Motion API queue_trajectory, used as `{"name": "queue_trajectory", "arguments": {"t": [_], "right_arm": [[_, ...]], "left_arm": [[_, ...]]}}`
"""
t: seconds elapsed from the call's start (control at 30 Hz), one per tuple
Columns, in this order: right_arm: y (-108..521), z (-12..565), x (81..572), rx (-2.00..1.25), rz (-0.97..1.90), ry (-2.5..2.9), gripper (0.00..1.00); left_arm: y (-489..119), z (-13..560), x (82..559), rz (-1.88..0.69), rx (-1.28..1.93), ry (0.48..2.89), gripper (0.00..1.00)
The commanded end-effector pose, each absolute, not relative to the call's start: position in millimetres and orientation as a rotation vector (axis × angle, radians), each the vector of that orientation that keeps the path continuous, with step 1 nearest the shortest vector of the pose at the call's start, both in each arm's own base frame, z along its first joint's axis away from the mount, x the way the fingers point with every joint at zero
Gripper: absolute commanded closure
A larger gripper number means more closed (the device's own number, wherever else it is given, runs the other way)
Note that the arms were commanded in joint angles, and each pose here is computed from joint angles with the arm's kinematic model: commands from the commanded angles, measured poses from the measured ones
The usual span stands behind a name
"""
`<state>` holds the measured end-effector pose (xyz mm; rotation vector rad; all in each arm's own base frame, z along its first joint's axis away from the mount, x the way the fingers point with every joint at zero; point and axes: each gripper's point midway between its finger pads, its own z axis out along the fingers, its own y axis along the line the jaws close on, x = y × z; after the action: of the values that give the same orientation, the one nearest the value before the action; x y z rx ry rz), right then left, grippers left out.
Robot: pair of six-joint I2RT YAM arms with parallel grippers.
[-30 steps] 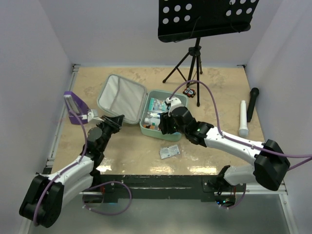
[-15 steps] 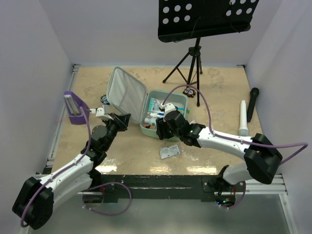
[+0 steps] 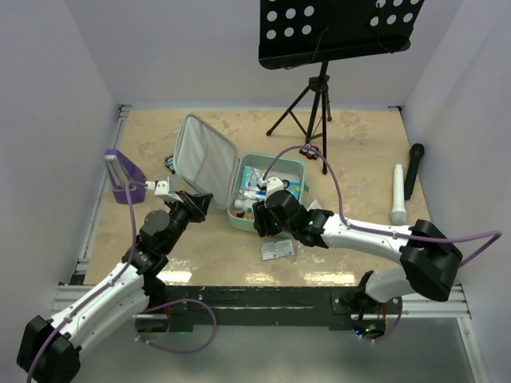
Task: Organize the medicine kit
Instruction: Move the medicine box to the center of the board.
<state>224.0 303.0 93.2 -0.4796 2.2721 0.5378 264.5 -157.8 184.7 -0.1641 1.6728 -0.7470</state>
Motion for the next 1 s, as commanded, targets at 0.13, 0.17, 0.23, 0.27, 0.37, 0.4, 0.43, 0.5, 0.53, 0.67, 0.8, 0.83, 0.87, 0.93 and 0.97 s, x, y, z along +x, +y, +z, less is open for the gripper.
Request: {"name": "queue_trajectory", "arguments": {"t": [0.13,0.17,0.23,0.27,0.37,0.4,0.43,0.5,0.53,0.67,0.8,0.83,0.87,0.93,0.97], "right_arm": [[318.4,102.1,192.5,-0.492,0.625,2.288,0.50],[319.7,102.4,190.0,-0.493,0.630,2.289,0.50],[322.0,102.6,184.3,-0.498,0.641,2.295,0.50],[323.3,101.8,180.8,-0.503,0.646,2.299,0.50],[327.5,99.7,169.8,-0.518,0.663,2.313,0.50],[328.9,99.3,166.1,-0.522,0.668,2.317,0.50],[330.5,99.1,162.6,-0.528,0.675,2.320,0.50],[333.9,99.7,155.7,-0.542,0.687,2.323,0.50],[335.8,100.5,153.3,-0.547,0.692,2.323,0.50],[340.4,99.7,144.8,-0.572,0.699,2.330,0.50],[339.8,111.2,150.4,-0.529,0.664,2.308,0.48],[340.7,122.0,155.0,-0.501,0.667,2.284,0.46],[343.2,135.9,158.5,-0.469,0.687,2.257,0.45],[345.3,165.8,169.1,-0.400,0.705,2.194,0.43],[346.5,181.3,176.0,-0.359,0.710,2.158,0.42]], "left_arm": [[-162.7,225.1,246.1,-0.832,-0.111,1.617,1.00],[-161.2,225.3,243.1,-0.834,-0.114,1.618,1.00],[-156.6,225.8,237.9,-0.832,-0.123,1.622,1.00],[-154.4,227.3,235.2,-0.833,-0.129,1.619,1.00],[-151.2,228.1,226.6,-0.852,-0.137,1.624,1.00],[-150.7,228.9,223.9,-0.858,-0.138,1.627,1.00],[-150.6,229.4,220.8,-0.868,-0.135,1.629,1.00],[-149.4,227.8,216.1,-0.870,-0.132,1.646,1.00],[-148.7,228.8,214.5,-0.871,-0.130,1.646,1.00],[-153.0,229.8,207.3,-0.887,-0.070,1.654,1.00],[-155.8,221.5,203.3,-0.891,-0.039,1.684,1.00],[-155.2,219.6,203.2,-0.887,-0.039,1.687,1.00],[-155.1,219.5,202.9,-0.886,-0.037,1.685,1.00],[-154.7,220.1,203.3,-0.881,-0.033,1.681,1.00],[-155.3,219.7,203.6,-0.879,-0.026,1.682,1.00]]}}
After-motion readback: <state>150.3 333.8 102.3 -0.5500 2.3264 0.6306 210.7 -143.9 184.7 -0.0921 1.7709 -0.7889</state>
